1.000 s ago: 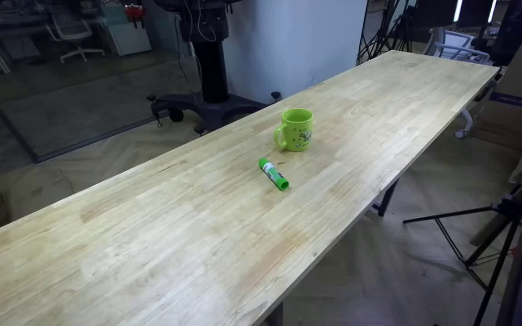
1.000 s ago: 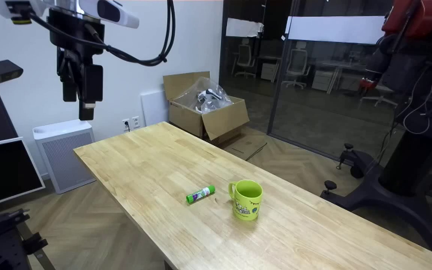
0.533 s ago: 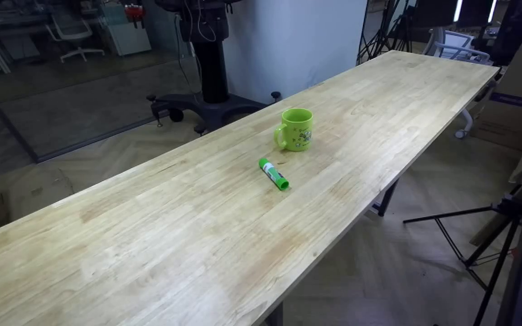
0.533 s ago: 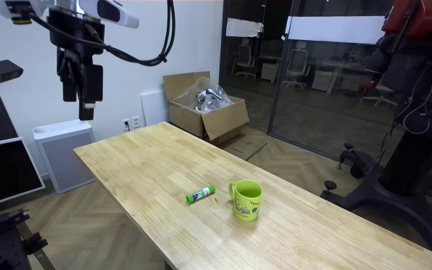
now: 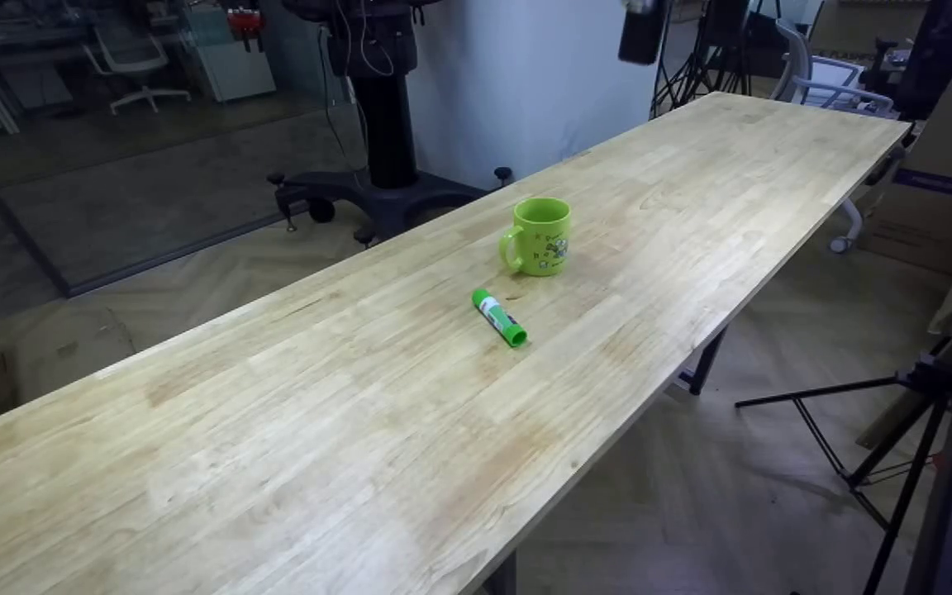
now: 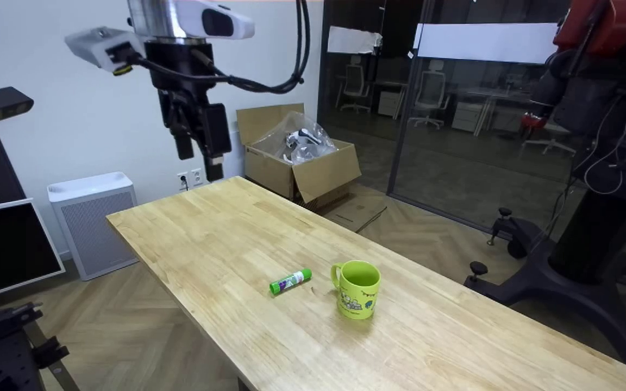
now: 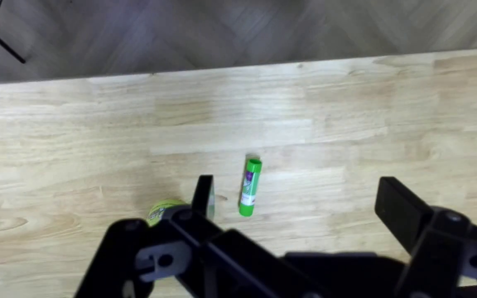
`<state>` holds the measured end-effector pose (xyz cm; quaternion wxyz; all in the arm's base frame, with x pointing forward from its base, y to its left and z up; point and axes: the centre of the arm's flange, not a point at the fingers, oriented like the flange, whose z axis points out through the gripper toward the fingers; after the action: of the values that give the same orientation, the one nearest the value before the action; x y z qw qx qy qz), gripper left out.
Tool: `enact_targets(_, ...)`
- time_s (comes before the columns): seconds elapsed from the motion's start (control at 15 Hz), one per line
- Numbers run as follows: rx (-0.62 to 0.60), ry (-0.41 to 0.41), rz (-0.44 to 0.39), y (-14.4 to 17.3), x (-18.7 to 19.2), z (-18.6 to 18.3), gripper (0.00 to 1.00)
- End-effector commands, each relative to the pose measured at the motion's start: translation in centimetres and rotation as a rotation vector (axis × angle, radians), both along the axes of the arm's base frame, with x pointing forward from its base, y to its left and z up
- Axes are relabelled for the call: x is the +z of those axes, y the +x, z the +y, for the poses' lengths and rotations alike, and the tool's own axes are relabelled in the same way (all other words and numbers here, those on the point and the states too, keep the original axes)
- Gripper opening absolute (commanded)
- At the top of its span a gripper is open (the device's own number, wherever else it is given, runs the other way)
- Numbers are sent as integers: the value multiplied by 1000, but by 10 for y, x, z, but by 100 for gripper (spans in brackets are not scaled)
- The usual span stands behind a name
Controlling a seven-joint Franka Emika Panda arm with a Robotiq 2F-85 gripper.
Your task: Put the glue stick in the mug
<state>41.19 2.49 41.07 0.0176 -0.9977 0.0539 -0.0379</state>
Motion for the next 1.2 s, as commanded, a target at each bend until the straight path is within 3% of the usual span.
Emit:
enact_targets(0.0,-66,-63,-25,53,-37,-14,100)
enact_targets(0.27,-84,-57,9,94,-75,-8,100)
enact_targets(0.33,-54,-57,-16,57,-67,-19,100)
enact_targets(0.67,-56,-49,13,82,-85,-12,100)
enact_targets(1.0,-297,108,-112,133,-107,-14,100)
enact_targets(1.13,-354,114,-111,151,-121,-16,100)
